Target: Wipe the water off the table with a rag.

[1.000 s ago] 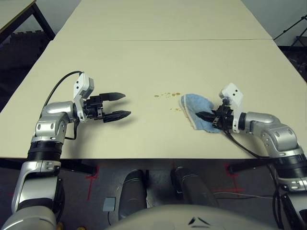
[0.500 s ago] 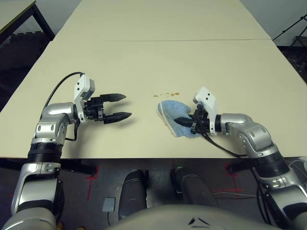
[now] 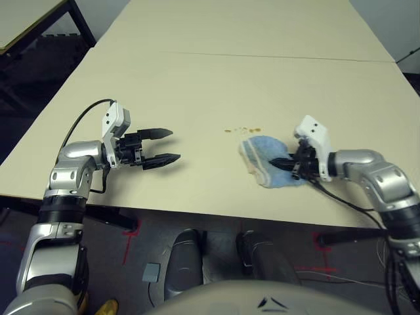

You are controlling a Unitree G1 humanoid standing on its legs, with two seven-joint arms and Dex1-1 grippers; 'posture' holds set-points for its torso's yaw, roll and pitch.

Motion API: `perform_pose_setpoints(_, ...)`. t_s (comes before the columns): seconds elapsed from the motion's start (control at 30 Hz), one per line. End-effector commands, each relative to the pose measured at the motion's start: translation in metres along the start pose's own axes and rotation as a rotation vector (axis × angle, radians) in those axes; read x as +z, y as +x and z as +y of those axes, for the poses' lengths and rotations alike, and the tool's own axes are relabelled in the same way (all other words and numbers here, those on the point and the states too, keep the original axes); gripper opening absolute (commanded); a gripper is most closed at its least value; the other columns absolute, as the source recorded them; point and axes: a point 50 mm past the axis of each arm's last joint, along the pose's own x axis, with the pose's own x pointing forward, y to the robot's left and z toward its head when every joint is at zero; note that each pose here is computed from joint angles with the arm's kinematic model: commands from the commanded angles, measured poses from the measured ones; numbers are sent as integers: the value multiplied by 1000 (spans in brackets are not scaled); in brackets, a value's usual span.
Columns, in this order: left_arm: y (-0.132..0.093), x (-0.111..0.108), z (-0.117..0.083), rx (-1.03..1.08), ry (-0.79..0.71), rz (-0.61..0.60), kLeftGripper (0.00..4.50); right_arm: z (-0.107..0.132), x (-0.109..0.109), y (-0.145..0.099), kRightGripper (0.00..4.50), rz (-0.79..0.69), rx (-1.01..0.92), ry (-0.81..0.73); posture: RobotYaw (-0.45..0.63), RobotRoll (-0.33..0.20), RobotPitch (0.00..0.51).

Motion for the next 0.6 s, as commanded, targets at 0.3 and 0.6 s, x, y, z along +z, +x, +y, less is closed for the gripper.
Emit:
perform_pose_setpoints(0.3, 4, -3, 3, -15, -4, 17, 4500, -19, 34, -38, 107, -329, -26, 250, -243, 0, 129)
perform_pose_setpoints(0.6, 2, -4, 2, -15, -6, 26, 4500, -8, 49, 5, 107, -398, 14, 295, -224, 0, 128)
